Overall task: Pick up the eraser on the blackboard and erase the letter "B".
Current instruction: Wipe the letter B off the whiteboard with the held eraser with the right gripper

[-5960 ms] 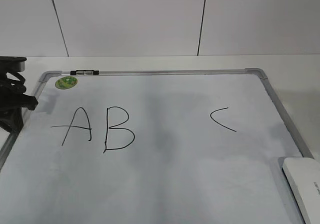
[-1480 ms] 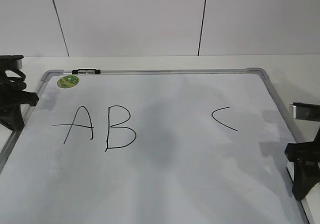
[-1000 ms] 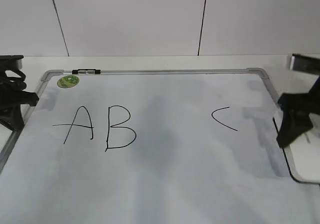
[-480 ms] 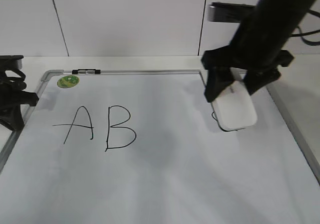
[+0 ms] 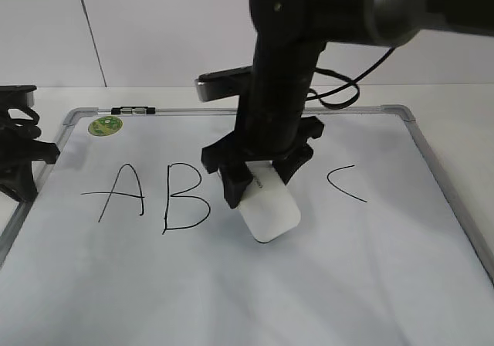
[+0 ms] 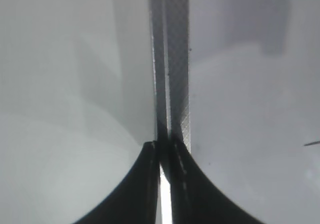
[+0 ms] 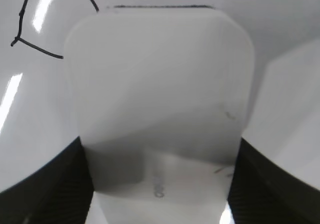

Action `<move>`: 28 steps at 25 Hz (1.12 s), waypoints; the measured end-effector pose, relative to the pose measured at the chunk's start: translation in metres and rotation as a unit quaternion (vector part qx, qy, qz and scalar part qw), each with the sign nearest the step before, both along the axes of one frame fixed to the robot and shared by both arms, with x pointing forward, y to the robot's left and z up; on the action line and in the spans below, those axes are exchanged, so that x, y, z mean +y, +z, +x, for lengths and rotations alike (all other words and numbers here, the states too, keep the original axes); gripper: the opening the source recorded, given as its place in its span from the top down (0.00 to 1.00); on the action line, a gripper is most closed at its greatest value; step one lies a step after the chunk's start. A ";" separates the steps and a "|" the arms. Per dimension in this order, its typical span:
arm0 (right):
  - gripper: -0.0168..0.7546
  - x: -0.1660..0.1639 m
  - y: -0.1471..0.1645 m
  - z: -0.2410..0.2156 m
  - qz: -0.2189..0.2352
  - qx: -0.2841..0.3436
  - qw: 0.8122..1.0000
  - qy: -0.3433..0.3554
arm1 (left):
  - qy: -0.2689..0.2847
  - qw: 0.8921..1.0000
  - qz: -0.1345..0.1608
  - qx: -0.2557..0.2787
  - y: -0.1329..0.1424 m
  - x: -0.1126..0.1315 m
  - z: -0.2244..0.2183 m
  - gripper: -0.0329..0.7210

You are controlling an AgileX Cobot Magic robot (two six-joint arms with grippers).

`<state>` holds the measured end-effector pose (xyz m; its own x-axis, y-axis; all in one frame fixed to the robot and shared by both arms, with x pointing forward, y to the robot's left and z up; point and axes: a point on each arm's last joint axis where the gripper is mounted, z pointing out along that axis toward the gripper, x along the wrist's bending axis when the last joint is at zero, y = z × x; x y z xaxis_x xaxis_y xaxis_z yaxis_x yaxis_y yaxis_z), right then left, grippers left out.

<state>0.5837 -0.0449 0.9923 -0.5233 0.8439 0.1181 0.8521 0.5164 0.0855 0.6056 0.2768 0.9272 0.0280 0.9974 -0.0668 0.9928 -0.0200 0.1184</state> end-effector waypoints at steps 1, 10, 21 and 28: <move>0.27 0.006 -0.005 0.000 -0.005 0.000 1.000 0.008 | 0.000 1.000 0.000 0.000 0.000 0.000 0.000 0.94; 0.27 0.037 -0.038 0.005 -0.023 0.007 0.999 0.037 | 0.000 1.000 0.000 0.001 0.000 0.000 0.000 0.94; 0.28 0.043 -0.048 0.009 -0.031 0.010 0.998 0.048 | 0.000 1.000 0.000 0.003 0.000 0.000 0.000 0.94; 0.28 0.049 -0.048 0.003 -0.031 0.005 0.995 0.093 | -0.001 1.000 0.001 0.003 0.000 0.000 0.000 0.94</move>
<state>0.5871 0.0046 0.9440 -0.6706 0.7379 0.0755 0.7415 0.6698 0.0400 0.6055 0.2769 0.9269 0.0291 0.9974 -0.0655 0.9934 -0.0216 0.1125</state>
